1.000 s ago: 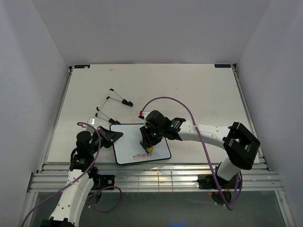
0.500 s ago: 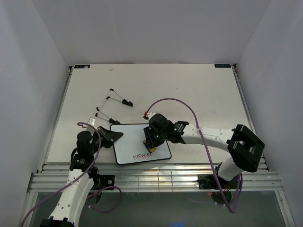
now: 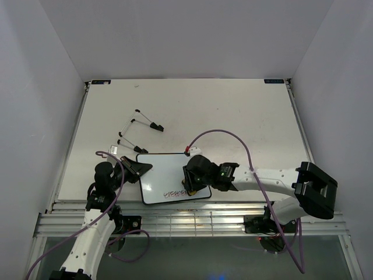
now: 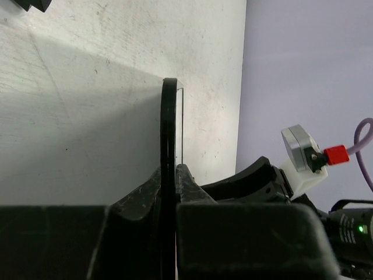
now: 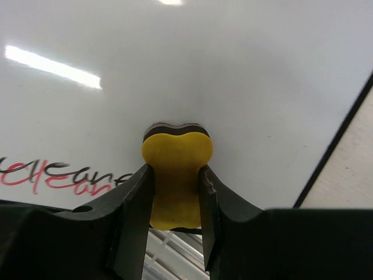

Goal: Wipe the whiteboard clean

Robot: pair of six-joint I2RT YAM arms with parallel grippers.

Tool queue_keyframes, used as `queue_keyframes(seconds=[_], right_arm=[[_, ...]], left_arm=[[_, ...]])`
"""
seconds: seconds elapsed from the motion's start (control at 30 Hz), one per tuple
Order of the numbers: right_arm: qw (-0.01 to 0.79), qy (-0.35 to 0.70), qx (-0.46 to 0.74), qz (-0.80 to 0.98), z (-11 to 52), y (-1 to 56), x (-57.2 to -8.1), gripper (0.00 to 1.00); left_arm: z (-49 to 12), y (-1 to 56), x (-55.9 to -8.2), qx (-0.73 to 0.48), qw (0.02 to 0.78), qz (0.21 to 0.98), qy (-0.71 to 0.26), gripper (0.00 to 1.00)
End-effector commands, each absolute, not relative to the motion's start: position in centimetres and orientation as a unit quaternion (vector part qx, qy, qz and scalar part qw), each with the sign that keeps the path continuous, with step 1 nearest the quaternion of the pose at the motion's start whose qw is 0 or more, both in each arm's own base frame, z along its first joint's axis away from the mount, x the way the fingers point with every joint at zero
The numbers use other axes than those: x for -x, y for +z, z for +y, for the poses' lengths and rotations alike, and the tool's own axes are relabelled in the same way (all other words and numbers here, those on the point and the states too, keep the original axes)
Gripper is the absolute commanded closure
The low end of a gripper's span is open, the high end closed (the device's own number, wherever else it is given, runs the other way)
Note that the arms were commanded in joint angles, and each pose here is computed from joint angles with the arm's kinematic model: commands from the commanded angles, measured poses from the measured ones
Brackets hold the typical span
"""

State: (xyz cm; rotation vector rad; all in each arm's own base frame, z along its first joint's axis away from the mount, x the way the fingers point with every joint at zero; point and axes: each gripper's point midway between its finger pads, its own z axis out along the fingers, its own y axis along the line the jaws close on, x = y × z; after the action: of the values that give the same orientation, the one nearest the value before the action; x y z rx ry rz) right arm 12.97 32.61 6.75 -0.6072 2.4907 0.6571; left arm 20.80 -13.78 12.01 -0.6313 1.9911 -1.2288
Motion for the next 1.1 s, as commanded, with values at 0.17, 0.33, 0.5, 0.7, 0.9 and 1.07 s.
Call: queue_keyframes(seconds=[0.17, 0.33, 0.5, 0.7, 0.9, 1.07], right_arm=[[0.25, 0.312, 0.239, 0.885, 40.8, 9.6, -8.8, 0.92], [0.254, 0.325, 0.27, 0.87, 45.1, 11.6, -7.0, 0.92], [0.258, 0.326, 0.29, 0.862, 47.1, 12.5, -6.6, 0.92], [0.271, 0.302, 0.279, 0.87, 45.5, 11.5, -7.7, 0.92], [0.265, 0.254, 0.254, 0.895, 40.6, 8.3, -10.0, 0.92], [0.262, 0.208, 0.25, 0.908, 36.2, 5.9, -12.0, 0.92]], left_arm=[[-13.3, 14.8, -22.0, 0.241, 0.406, 0.735, -0.487, 1.0], [-13.4, 14.7, -21.9, 0.24, 0.402, 0.736, -0.489, 1.0], [-13.4, 14.9, -21.7, 0.236, 0.406, 0.735, -0.489, 1.0], [-13.4, 14.4, -21.5, 0.235, 0.4, 0.741, -0.486, 1.0], [-13.5, 14.5, -21.3, 0.23, 0.399, 0.74, -0.49, 1.0], [-13.7, 14.8, -21.1, 0.22, 0.401, 0.741, -0.493, 1.0]])
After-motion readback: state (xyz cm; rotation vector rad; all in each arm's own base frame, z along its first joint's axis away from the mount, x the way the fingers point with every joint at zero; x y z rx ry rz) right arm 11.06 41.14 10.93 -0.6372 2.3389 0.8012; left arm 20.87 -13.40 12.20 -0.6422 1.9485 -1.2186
